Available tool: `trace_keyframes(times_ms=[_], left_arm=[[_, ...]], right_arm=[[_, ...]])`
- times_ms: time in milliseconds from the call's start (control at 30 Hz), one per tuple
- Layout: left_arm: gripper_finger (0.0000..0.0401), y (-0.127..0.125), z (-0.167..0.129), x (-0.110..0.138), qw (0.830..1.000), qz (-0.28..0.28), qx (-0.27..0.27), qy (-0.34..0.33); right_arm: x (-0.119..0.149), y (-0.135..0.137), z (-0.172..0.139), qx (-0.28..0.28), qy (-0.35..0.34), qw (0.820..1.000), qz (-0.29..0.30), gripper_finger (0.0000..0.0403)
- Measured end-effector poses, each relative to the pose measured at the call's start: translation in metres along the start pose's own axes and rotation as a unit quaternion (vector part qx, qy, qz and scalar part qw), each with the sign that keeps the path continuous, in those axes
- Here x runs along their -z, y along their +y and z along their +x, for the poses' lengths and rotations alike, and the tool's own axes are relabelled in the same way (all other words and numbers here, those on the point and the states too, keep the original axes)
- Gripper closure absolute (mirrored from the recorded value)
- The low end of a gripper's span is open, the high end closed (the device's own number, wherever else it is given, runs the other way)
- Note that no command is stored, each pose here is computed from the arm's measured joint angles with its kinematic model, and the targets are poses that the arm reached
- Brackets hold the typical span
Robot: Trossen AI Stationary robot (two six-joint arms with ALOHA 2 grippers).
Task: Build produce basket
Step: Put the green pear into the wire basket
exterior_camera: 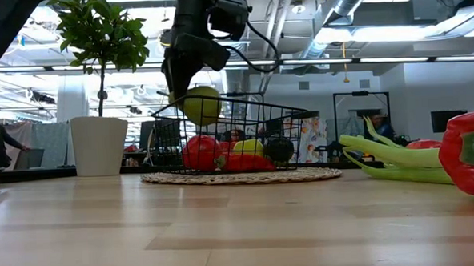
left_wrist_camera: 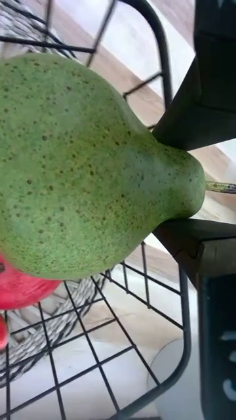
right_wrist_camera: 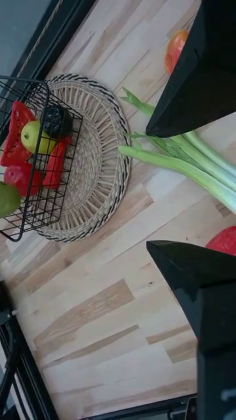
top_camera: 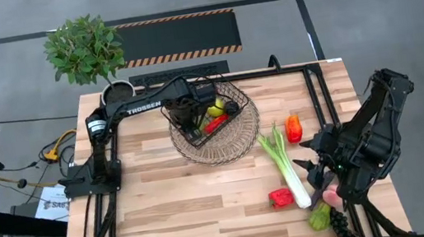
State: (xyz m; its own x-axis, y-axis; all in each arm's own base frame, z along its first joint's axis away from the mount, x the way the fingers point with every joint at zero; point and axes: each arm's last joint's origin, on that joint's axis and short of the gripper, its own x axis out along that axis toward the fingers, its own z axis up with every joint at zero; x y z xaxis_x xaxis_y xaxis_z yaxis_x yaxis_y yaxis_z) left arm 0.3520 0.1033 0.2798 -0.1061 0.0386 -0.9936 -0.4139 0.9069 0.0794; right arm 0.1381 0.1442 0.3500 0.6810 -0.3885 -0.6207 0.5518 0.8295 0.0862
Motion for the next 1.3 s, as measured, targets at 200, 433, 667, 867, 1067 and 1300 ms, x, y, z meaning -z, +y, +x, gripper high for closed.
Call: trace_keyframes(times_ms=[200, 433, 667, 867, 1067, 1300], left_arm=[[0.0278, 0.000, 0.000, 0.000, 1.000, 0.017, -0.001, 0.002], [0.0278, 0.000, 0.000, -0.004, 1.000, 0.019, -0.004, -0.021], [0.0278, 0.002, 0.000, -0.006, 0.999, 0.041, -0.018, -0.031], [0.0278, -0.001, 0.000, -0.006, 0.997, 0.074, -0.019, -0.032], [0.0278, -0.010, -0.001, -0.009, 0.994, 0.086, -0.017, -0.059], [0.0278, -0.019, -0.005, -0.023, 0.990, 0.015, 0.000, -0.138]], right_arm=[[0.000, 0.000, 0.000, 0.001, 0.000, 1.000, 0.007, 0.0112], [0.000, -0.001, 0.000, 0.002, 0.000, 1.000, 0.006, 0.0112], [-0.001, -0.001, 0.002, 0.007, -0.001, 1.000, 0.010, 0.0112], [-0.002, -0.001, 0.002, 0.009, -0.001, 1.000, 0.007, 0.0112], [-0.002, -0.001, 0.002, 0.009, -0.001, 1.000, 0.007, 0.0112], [-0.002, -0.001, 0.002, 0.008, -0.001, 1.000, 0.008, 0.0112]])
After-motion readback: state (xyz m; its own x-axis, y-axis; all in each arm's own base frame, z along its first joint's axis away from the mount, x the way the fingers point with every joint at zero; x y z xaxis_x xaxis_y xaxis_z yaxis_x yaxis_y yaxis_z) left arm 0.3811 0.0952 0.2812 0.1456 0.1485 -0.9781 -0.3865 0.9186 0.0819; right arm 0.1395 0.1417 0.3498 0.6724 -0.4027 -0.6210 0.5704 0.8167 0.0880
